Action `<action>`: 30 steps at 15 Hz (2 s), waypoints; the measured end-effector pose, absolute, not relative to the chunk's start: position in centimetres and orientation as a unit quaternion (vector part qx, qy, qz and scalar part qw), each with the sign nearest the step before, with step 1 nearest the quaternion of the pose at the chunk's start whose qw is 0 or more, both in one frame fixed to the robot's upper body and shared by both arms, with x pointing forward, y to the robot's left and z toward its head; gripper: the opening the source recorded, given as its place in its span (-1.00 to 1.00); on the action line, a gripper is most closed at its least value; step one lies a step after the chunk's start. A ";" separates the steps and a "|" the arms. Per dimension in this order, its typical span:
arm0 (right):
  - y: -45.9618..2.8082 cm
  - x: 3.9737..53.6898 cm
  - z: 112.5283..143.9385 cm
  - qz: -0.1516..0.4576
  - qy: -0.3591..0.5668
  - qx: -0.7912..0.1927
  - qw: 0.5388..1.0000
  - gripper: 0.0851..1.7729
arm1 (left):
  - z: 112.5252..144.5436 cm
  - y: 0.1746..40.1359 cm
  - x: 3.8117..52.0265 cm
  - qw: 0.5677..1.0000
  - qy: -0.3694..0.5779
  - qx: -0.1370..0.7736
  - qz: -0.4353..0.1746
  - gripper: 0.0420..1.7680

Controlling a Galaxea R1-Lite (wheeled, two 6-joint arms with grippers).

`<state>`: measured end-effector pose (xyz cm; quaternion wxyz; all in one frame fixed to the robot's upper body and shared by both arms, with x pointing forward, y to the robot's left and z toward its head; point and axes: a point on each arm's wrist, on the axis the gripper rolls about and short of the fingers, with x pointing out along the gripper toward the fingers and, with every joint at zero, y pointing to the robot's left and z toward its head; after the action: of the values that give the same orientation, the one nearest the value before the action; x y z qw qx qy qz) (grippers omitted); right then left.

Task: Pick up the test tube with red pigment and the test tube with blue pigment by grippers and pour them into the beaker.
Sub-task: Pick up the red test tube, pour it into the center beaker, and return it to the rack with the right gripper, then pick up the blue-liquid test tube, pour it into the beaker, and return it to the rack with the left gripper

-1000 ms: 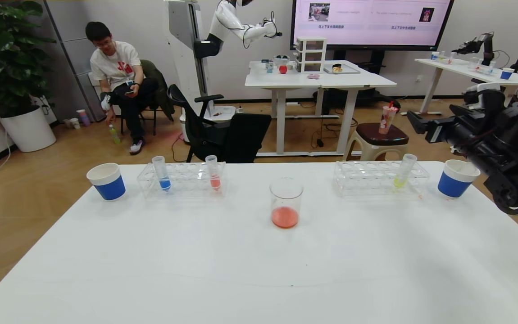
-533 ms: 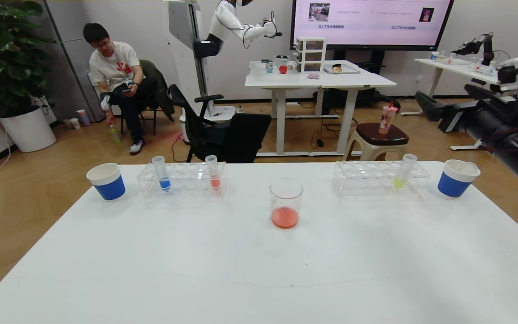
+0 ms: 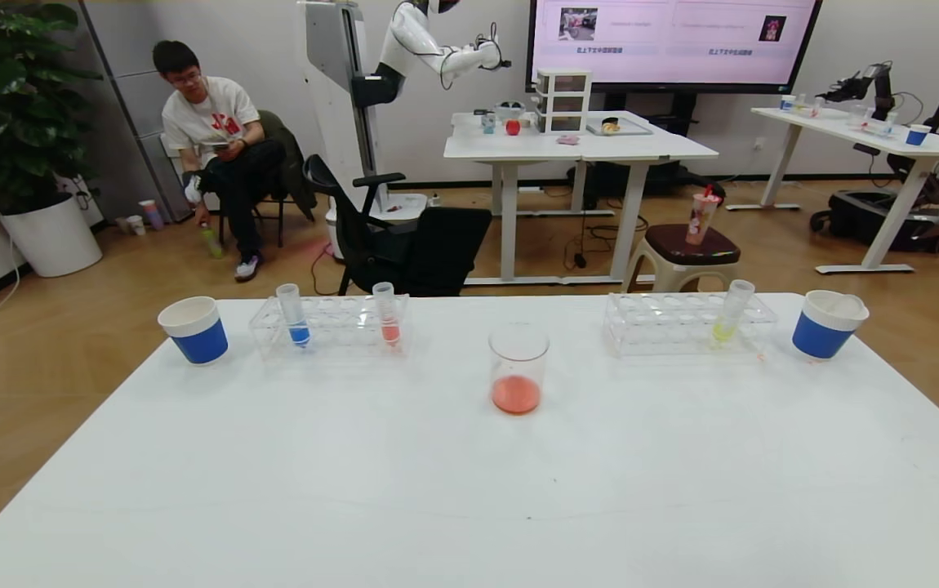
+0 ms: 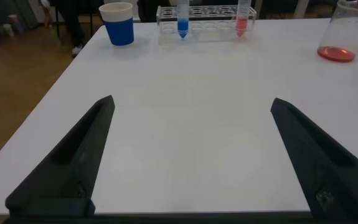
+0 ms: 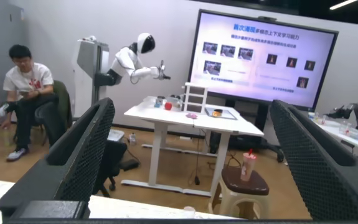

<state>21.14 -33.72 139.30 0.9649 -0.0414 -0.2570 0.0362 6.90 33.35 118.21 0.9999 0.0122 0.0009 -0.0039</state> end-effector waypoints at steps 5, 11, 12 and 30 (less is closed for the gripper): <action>-33.3 10.3 135.2 0.063 -0.250 -0.045 0.965 0.96 | 118.2 33.4 6.9 1.000 0.001 0.012 -0.004 0.98; -33.3 4.7 127.0 0.063 -0.206 -0.043 0.976 0.96 | 118.2 33.3 6.9 1.000 0.001 0.012 -0.004 0.98; -33.4 5.0 125.7 0.054 -0.194 -0.043 0.979 0.96 | 118.2 33.3 6.9 1.000 0.001 0.012 -0.004 0.98; -33.6 6.9 118.2 0.007 0.001 -0.013 1.000 0.96 | 121.7 33.3 6.4 0.999 -0.025 0.031 -0.006 0.98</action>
<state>6.91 -33.62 118.21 0.9999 -0.0134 0.0013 0.0065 6.45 33.34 121.65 0.9992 0.0313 -0.0246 -0.0061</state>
